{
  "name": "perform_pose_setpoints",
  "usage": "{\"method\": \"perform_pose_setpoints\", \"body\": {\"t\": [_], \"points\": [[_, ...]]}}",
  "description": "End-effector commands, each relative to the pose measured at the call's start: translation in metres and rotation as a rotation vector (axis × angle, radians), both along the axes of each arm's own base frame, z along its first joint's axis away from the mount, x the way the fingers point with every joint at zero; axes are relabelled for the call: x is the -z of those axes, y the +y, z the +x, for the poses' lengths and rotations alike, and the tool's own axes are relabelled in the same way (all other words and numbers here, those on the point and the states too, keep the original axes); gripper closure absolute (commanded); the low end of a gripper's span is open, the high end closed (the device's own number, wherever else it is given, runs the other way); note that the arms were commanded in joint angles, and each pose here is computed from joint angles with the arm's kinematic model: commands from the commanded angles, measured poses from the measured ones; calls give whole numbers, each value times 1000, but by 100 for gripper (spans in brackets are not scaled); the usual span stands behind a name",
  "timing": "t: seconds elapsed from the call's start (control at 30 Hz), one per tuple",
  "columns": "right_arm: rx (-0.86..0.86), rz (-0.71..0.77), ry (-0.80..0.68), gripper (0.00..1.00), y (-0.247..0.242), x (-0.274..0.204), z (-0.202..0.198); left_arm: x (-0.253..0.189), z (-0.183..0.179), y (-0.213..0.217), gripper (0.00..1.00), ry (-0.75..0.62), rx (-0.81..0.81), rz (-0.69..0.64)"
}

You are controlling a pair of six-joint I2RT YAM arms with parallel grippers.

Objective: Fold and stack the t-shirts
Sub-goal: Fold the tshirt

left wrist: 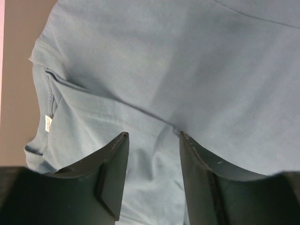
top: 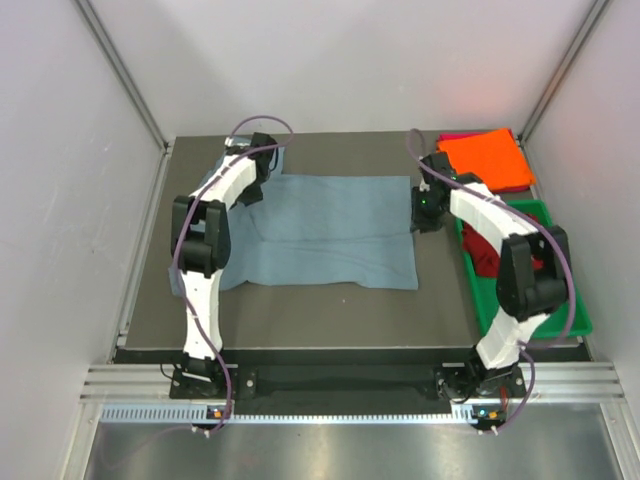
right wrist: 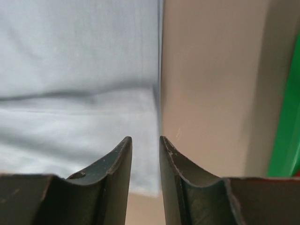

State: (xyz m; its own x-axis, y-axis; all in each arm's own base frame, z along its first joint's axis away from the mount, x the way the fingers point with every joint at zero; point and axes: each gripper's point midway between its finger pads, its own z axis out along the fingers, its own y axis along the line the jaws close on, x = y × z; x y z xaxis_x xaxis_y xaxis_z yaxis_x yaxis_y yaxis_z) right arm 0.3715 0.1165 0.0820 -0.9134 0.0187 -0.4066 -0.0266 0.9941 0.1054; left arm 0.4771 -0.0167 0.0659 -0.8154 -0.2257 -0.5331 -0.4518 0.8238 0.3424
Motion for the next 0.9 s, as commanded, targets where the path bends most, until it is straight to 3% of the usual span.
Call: {"method": "perform_pose_setpoints", "body": {"t": [0.0,0.1,0.23,0.4,0.53,0.63,0.73,0.87], "points": [[330,202,34,69,15,-27,-38,-52,-10,-6,46,-76,18,-77],[491,314,37,69,24,-36,-64,-58,-19,-20,46,-90,55,-208],[552,405,-3,70,44,-48,-83,-64,-29,-21,49,-106,65,-320],[598,358,23,89,51,-29,-101,-64,-50,-31,53,-90,96,-480],[585,351,7,94,52,-15,-100,-55,-70,-18,47,-88,111,-440],[588,309,-5,97,47,-4,-96,-51,-82,-2,48,-102,27,-556],[565,282,12,99,49,10,-93,-45,-96,33,58,-133,-148,-665],[509,204,10,100,45,28,-77,-40,-123,73,60,-144,-301,-585]]}}
